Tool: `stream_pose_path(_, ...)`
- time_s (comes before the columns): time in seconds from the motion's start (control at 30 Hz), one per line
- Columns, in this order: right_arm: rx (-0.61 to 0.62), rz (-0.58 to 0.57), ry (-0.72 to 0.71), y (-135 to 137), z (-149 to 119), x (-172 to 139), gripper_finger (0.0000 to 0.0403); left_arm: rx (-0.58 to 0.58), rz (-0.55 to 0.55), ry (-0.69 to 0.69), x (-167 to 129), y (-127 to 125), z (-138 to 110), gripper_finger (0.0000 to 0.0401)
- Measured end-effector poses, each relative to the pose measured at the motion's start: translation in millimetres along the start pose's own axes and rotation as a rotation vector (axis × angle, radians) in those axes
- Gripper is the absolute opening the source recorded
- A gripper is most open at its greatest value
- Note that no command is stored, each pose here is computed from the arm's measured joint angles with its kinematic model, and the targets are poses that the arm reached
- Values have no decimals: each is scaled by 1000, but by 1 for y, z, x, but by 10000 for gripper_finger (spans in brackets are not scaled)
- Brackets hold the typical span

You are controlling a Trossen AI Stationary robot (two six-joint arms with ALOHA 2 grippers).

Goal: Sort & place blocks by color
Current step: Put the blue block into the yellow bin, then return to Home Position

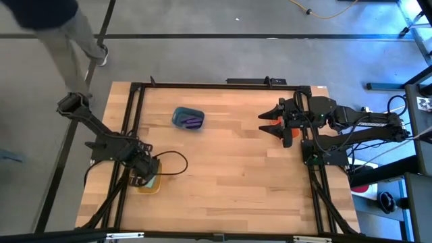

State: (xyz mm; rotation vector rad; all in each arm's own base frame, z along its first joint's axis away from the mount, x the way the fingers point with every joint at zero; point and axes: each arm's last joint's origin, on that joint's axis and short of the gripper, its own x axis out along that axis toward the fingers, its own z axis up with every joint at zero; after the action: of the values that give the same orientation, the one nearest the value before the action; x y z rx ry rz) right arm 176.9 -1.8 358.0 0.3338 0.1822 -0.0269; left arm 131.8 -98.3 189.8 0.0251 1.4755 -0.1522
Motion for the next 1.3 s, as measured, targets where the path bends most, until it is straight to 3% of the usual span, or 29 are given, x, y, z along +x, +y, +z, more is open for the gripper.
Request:
stream_pose_path(0.7,7,4,1,0,0,0,250,2,10,22,8,3,-5,153)
stream_pose_path(0.9,7,4,1,0,0,0,250,4,-56,42,3,-1,-2,154)
stream_pose_path(1.13,5,4,1,0,0,0,250,-74,-161,16,-41,-5,12,152)
stream_pose_path(1.23,3,4,1,0,0,0,250,-106,-180,-157,-79,-3,25,151)
stream_pose_path(1.3,3,3,2,0,0,0,250,-131,-124,-324,-108,1,34,151)
